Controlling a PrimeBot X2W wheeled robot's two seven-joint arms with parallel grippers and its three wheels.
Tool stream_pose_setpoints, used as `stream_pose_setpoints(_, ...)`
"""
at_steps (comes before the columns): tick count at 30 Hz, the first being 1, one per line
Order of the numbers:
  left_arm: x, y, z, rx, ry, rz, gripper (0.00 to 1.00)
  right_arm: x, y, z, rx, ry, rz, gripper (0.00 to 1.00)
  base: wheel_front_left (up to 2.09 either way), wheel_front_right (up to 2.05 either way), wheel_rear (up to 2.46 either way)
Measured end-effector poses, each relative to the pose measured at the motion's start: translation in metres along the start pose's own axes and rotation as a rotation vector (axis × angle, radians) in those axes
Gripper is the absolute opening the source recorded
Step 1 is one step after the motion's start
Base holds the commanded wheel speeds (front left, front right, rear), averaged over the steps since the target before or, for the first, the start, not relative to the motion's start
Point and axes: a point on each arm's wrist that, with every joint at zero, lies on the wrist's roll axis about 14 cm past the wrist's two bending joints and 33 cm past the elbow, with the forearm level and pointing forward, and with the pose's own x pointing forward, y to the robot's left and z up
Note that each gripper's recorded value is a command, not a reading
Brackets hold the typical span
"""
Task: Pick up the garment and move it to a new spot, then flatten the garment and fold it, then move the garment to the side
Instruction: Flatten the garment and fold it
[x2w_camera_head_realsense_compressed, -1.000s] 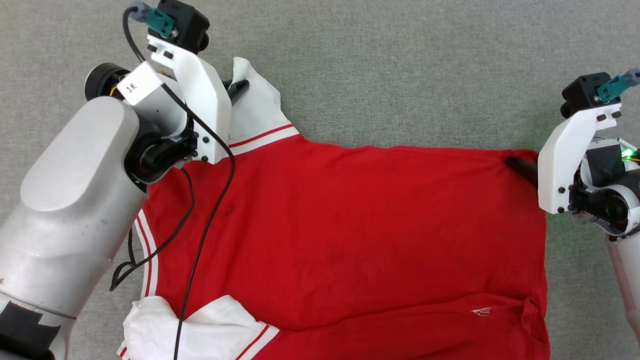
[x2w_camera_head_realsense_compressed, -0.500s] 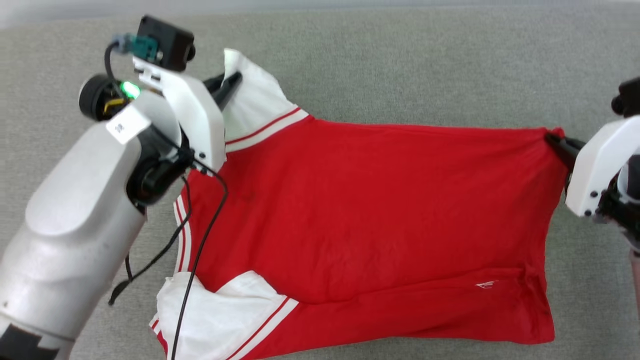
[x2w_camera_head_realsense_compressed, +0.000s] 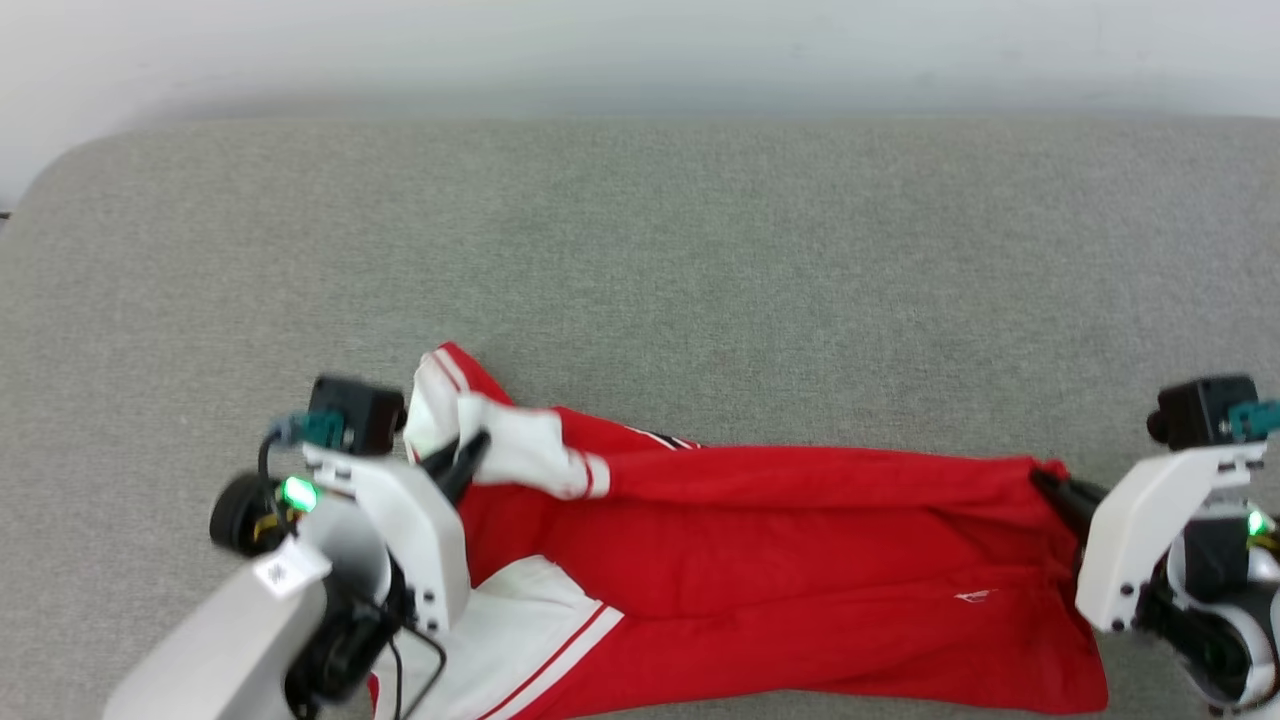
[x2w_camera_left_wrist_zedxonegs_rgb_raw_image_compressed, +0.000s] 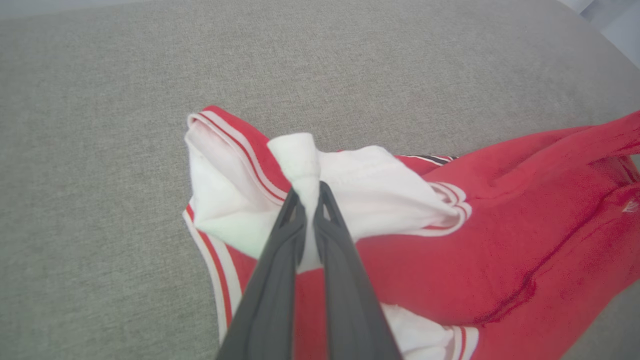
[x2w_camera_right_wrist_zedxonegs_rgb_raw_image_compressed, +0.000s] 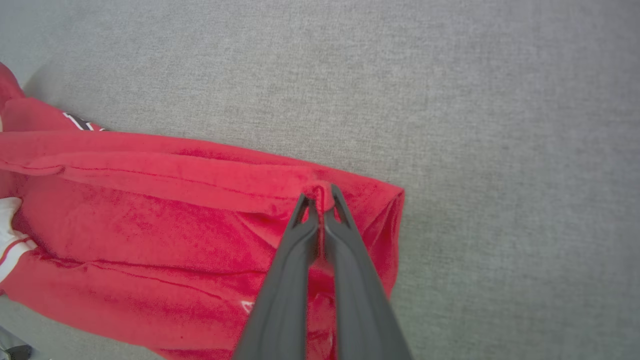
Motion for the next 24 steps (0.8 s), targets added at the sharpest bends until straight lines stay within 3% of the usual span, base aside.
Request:
stream_pose_setpoints(4,-0.023,0.0,-0.026,-0.095,0.02,0.044,0.0,-0.007,-0.001,-0.024,0.043,0.028,-0.005,0.0,0.0,0.0,0.0)
stream_pose_setpoints(5,-0.039,-0.002,-0.048,-0.162,0.047,0.075,0.0,-0.01,-0.001,-0.041,0.078,0.047,-0.01,0.0,0.0,0.0,0.0)
stream_pose_setpoints(10,-0.056,-0.005,-0.079,-0.257,0.091,0.118,0.0,-0.012,-0.004,-0.058,0.119,0.046,-0.026,0.0,0.0,0.0,0.0)
stream_pose_setpoints(11,-0.057,-0.007,-0.083,-0.272,0.098,0.116,0.0,-0.012,-0.005,-0.061,0.13,0.043,-0.028,0.07,0.0,0.0,0.0)
stream_pose_setpoints(12,-0.056,-0.01,-0.085,-0.286,0.095,0.111,0.0,-0.012,-0.004,-0.066,0.139,0.053,-0.028,0.24,0.0,0.0,0.0)
stream_pose_setpoints(13,-0.055,-0.014,-0.087,-0.302,0.093,0.108,0.13,-0.012,-0.003,-0.07,0.146,0.056,-0.028,0.34,0.0,0.0,0.0)
stream_pose_setpoints(14,-0.054,-0.015,-0.089,-0.306,0.094,0.104,0.36,-0.013,-0.003,-0.071,0.157,0.043,-0.031,0.53,0.0,0.0,0.0)
stream_pose_setpoints(15,-0.053,-0.018,-0.091,-0.313,0.094,0.099,0.55,-0.013,-0.003,-0.072,0.163,0.032,-0.033,1.0,0.0,0.0,0.0)
stream_pose_setpoints(16,-0.052,-0.02,-0.092,-0.318,0.085,0.097,0.93,-0.014,-0.003,-0.072,0.168,0.018,-0.035,1.0,0.0,0.0,0.0)
stream_pose_setpoints(17,-0.051,-0.021,-0.091,-0.326,0.067,0.096,1.0,-0.015,-0.003,-0.069,0.175,-0.011,-0.037,1.0,0.0,0.0,0.0)
stream_pose_setpoints(24,-0.049,-0.021,-0.056,-0.284,-0.148,0.101,1.0,-0.031,-0.004,-0.03,0.176,-0.263,-0.064,1.0,0.0,0.0,0.0)
